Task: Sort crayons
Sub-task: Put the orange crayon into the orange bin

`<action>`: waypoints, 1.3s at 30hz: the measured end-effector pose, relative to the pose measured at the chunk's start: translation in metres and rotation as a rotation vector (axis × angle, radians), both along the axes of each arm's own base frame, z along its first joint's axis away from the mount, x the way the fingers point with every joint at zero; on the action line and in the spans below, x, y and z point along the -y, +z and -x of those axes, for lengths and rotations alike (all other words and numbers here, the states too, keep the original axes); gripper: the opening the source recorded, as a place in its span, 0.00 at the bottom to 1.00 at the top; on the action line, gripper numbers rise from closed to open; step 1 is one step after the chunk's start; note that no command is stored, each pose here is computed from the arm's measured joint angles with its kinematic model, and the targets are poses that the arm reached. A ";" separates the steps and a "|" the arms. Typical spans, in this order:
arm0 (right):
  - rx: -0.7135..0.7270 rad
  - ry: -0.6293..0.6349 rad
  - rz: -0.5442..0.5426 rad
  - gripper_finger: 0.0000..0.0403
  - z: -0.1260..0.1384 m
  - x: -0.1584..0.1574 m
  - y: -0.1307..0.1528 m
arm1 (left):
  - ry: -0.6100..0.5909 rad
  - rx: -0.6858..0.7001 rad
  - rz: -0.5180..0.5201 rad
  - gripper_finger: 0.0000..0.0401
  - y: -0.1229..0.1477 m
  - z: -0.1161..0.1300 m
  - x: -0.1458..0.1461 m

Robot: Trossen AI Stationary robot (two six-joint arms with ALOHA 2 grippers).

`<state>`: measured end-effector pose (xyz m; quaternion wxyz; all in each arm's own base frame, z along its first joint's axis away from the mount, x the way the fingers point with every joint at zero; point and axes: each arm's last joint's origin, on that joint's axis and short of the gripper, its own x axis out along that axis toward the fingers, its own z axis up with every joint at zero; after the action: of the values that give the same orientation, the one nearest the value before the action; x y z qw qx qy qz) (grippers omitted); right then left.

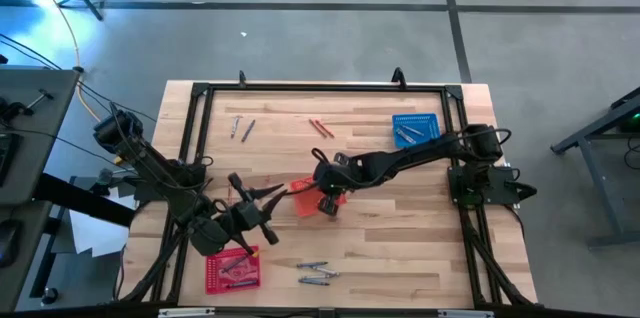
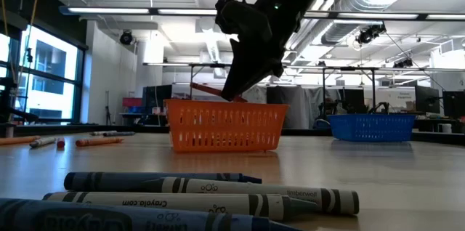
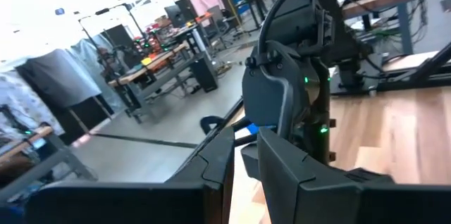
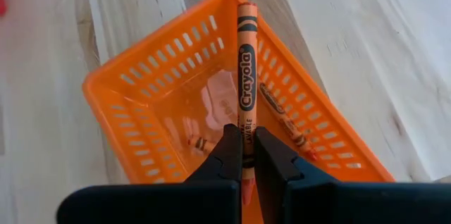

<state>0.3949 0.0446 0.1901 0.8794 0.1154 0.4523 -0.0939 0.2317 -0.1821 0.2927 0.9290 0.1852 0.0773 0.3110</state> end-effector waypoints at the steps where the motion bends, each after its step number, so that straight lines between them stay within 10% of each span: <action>1: -0.004 0.003 -0.004 0.01 0.000 0.000 0.000 | 0.005 -0.003 -0.005 0.13 0.000 0.000 0.000; 19: -0.048 -0.032 0.040 0.39 0.006 0.012 0.015 | 0.014 -0.026 -0.037 0.13 0.000 0.000 -0.001; 39: -0.089 -0.242 0.009 0.37 0.036 0.192 0.017 | 0.098 -0.074 -0.110 0.13 -0.001 0.000 -0.005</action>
<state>0.3593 -0.1475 0.2070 0.8412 0.1610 0.4732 -0.2062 0.2316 -0.1772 0.2912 0.8976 0.2432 0.1033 0.3528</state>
